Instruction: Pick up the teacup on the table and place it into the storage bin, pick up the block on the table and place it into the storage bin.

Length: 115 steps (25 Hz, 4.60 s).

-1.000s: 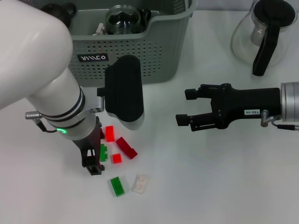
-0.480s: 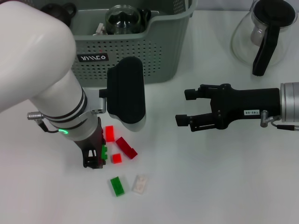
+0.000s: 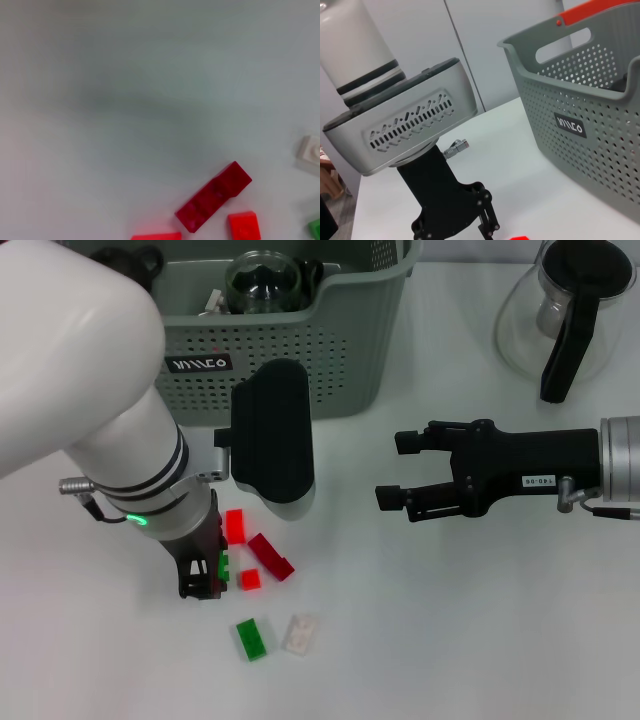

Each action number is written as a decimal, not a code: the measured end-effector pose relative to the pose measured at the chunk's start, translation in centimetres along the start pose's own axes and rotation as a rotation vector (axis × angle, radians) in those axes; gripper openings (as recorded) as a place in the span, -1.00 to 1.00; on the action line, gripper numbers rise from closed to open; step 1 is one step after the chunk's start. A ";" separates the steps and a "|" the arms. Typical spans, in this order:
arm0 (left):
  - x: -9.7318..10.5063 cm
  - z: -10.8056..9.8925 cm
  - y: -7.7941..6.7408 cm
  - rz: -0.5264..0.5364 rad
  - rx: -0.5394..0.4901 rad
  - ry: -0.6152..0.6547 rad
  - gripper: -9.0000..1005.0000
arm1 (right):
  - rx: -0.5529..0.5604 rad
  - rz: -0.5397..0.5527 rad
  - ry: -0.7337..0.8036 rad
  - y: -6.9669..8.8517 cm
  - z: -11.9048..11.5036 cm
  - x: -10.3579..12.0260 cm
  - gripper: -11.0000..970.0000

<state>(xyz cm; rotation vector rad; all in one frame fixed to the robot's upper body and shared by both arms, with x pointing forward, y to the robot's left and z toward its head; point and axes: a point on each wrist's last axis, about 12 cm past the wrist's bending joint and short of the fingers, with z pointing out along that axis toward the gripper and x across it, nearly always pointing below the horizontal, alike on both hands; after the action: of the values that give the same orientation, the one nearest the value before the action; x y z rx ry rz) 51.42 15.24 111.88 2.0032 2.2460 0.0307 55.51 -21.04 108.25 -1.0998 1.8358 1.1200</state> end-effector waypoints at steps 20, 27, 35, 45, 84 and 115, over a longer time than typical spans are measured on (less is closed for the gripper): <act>10.4 -17.4 8.8 -0.697 -0.318 -0.798 -0.14 | -0.002 0.013 0.003 0.1 -0.5 0.5 0.94; 10.1 -13.7 15.1 -0.842 -0.269 -0.767 -0.12 | -0.006 0.009 0.008 0.2 -0.5 0.5 0.94; 9.6 -12.1 16.9 -0.869 -0.335 -0.700 -0.10 | -0.003 0.010 0.007 0.1 -0.6 0.5 0.94; 7.6 -17.2 8.2 -0.390 -0.088 -0.766 0.80 | 0.010 0.009 0.006 -0.1 -0.7 0.2 0.94; 2.7 -2.6 -1.4 -0.205 0.222 -0.216 0.92 | 0.098 0.019 -0.025 -1.4 -1.4 -0.5 0.94; -0.3 0.1 -3.8 -0.169 0.174 -0.104 0.87 | 0.115 0.015 -0.035 -1.6 -1.5 -0.4 0.94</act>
<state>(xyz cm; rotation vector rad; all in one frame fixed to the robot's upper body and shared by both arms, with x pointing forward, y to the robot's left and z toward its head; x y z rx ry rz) 47.73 14.51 111.46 1.8363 2.4144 -0.2887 56.90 -22.72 108.71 -0.9958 1.8599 1.0228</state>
